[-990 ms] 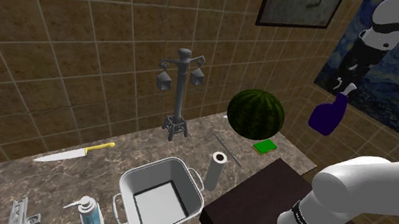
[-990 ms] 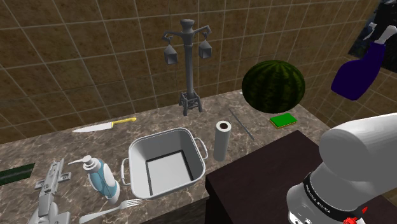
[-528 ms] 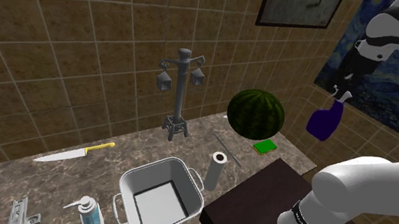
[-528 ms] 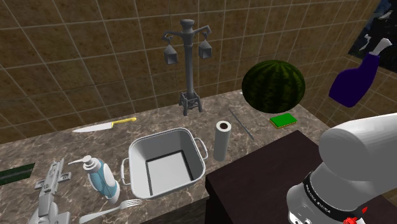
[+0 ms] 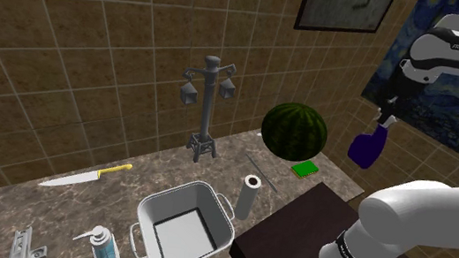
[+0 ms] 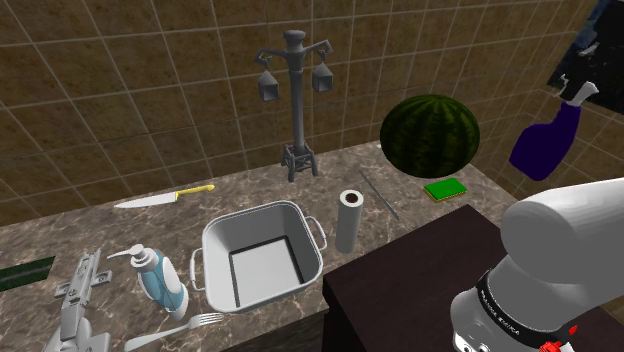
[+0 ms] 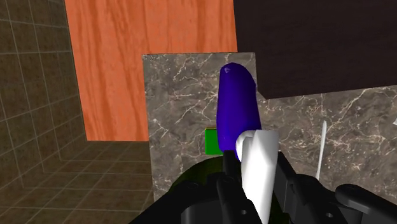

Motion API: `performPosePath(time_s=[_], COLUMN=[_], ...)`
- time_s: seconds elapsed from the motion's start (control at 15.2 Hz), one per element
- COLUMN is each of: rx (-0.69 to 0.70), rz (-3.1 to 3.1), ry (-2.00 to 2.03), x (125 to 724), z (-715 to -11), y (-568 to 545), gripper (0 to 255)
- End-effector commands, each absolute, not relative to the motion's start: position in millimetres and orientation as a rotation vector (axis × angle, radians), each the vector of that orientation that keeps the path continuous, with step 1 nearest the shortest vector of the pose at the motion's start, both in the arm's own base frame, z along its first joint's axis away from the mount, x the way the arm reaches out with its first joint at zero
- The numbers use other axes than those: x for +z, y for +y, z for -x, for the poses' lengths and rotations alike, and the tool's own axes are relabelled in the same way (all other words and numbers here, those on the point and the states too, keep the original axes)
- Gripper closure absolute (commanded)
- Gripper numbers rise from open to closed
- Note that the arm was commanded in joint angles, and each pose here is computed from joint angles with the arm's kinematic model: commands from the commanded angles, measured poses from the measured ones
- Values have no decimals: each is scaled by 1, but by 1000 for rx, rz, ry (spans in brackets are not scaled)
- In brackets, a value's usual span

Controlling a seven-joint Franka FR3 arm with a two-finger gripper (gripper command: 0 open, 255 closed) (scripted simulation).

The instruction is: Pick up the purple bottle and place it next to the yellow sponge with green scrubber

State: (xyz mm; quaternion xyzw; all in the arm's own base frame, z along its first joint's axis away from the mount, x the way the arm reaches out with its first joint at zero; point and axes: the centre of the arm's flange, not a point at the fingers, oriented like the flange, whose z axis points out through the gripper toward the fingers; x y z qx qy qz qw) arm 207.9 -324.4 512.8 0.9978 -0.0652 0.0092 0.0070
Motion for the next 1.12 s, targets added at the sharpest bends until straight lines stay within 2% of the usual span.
performPosePath(time_s=[0.0,1.06], rx=[30,30], rz=[-3121,-3121], ry=[-204,-204], x=[502,417], z=[-209,-209], y=[-324,-324], gripper=[255,255])
